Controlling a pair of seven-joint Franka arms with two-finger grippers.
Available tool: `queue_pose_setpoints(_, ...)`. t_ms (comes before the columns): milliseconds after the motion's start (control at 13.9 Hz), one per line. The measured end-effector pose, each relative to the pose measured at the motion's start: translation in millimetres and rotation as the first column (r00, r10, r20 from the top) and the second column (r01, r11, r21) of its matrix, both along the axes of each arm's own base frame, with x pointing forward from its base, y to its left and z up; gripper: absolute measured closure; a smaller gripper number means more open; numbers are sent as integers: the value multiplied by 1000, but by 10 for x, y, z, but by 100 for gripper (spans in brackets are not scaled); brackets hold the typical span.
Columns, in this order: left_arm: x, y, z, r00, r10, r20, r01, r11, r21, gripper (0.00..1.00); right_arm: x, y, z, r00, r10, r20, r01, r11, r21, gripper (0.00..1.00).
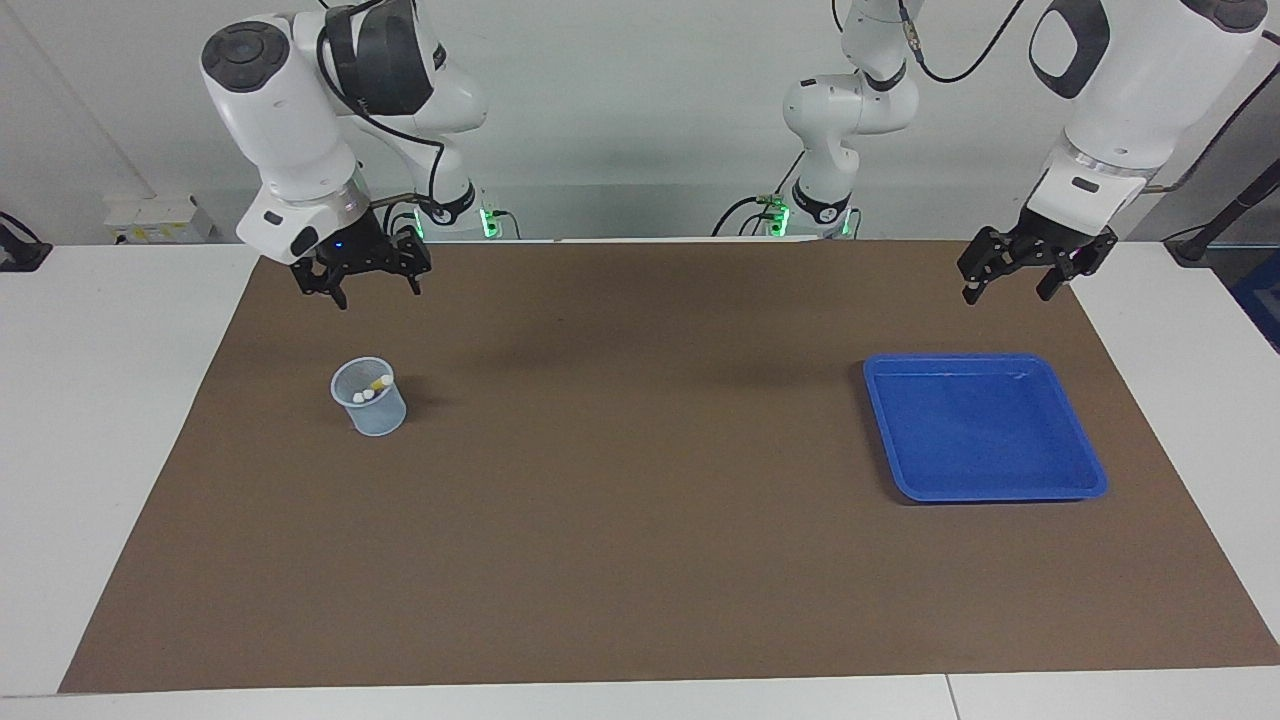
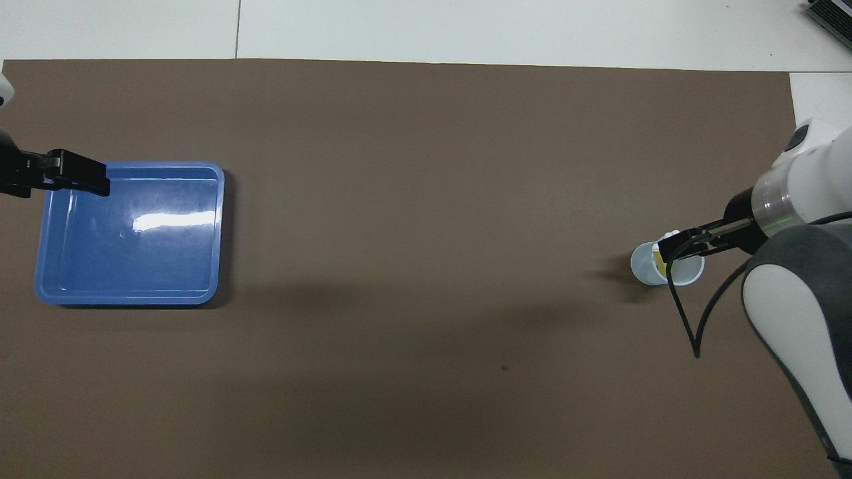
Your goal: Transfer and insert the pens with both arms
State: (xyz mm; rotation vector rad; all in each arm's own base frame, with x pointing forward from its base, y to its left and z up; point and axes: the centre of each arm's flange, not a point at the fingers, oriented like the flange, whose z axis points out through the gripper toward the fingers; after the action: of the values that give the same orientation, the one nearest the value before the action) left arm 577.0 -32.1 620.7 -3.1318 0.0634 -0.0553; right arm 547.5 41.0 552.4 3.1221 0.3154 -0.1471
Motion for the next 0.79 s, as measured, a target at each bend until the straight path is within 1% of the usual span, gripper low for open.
queue_pose_setpoints(72,-1,0,-3,1000,0,-1,0,1000,0,0,77,-21,-12,1000,-6,-7,6,1000,-2,0)
queue_pose_setpoints(215,-2,0,-6,1000,0,-3,0,1000,0,0,135,-21,-53,999,-8,-33,7,1000,-6,0)
queue_pose_setpoints(431,-10,1,-9,1000,0,-8,0,1000,0,0,119,-59,-40,999,-20,-50,19,1000,-7,0)
queue_pose_setpoints(575,-17,1,-13,1000,0,-14,0,1000,1,0,64,-66,-42,995,-67,-71,66,998,-15,0)
queue_pose_setpoints(790,-28,2,-19,1000,0,-23,0,1000,1,0,25,-49,-18,995,-76,-66,75,997,-15,0)
